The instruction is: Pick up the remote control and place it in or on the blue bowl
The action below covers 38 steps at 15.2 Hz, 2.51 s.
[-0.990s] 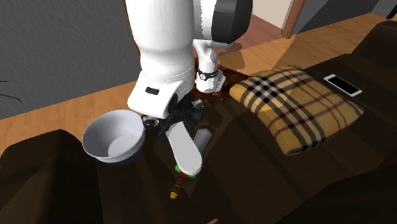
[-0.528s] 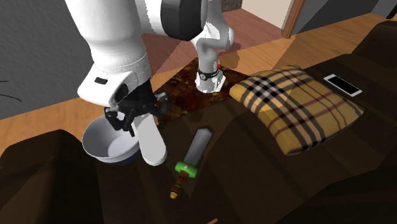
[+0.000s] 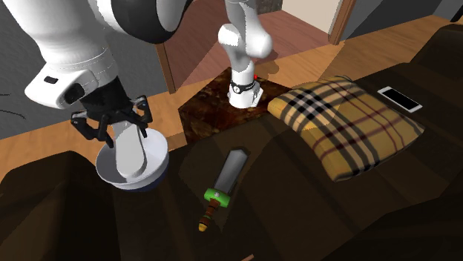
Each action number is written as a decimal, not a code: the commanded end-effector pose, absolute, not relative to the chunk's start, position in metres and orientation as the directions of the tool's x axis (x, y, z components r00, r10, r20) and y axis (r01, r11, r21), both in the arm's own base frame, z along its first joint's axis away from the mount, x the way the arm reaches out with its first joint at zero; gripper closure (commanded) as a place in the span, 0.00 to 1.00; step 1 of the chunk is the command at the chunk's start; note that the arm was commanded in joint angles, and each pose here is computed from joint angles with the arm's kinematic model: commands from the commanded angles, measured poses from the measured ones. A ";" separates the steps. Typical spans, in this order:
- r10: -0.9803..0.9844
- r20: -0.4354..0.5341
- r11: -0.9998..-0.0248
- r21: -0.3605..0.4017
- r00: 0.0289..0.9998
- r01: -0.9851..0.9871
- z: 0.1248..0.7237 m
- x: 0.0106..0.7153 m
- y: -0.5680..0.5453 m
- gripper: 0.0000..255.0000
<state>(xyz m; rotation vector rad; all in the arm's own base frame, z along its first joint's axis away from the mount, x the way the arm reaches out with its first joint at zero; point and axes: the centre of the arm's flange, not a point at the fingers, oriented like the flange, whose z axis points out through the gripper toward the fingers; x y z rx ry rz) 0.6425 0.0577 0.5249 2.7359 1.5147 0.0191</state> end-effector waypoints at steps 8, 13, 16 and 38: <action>0.848 0.004 -0.529 0.019 0.529 0.848 0.498 0.658 0.007 1.00; 0.848 0.004 -0.529 0.019 0.529 0.848 0.472 0.658 0.007 1.00; 0.848 0.004 -0.529 0.019 0.529 0.848 0.456 0.658 0.007 1.00; 0.848 0.004 -0.529 0.019 0.529 0.848 0.499 0.657 0.008 0.00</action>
